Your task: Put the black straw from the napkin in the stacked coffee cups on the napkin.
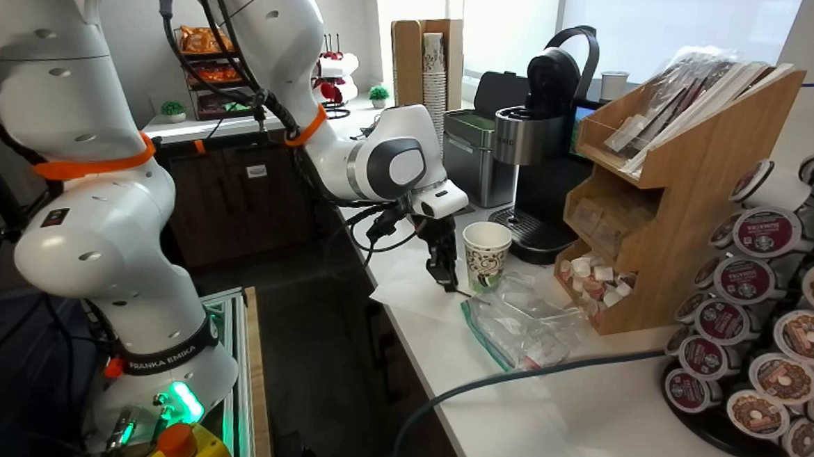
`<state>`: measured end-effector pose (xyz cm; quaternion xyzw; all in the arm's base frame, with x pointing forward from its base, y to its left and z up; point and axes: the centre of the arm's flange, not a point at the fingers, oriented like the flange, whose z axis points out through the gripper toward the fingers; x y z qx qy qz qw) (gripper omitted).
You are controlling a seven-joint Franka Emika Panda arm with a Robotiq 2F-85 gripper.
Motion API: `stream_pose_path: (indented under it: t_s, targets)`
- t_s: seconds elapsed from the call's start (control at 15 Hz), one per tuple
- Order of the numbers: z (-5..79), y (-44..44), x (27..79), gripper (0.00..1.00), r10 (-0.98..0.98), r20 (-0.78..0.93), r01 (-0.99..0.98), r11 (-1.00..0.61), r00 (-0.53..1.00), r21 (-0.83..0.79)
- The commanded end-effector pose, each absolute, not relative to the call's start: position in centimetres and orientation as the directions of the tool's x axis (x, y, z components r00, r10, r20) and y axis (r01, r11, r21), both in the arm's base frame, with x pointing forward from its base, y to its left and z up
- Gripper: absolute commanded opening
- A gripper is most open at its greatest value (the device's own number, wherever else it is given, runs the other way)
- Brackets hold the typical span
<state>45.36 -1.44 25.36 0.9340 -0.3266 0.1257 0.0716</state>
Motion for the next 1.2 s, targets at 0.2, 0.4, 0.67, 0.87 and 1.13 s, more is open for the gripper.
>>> stream_pose_path:
  t_s: [0.2, 0.4, 0.67, 0.87, 1.13]
  targets:
    - [24.8, -1.1, 45.4, 0.0, -0.602, 0.292, -0.636, -0.771, 0.743, 0.028]
    - [24.9, -1.2, 45.4, 0.01, -0.615, 0.279, -0.646, -0.763, 0.737, 0.026]
    - [25.1, -1.4, 45.2, 0.01, -0.635, 0.276, -0.665, -0.747, 0.722, 0.02]
    - [25.9, -1.8, 44.6, 0.01, -0.664, 0.278, -0.692, -0.722, 0.694, 0.002]
    - [27.0, -2.3, 43.9, 0.01, -0.71, 0.29, -0.737, -0.676, 0.642, -0.024]
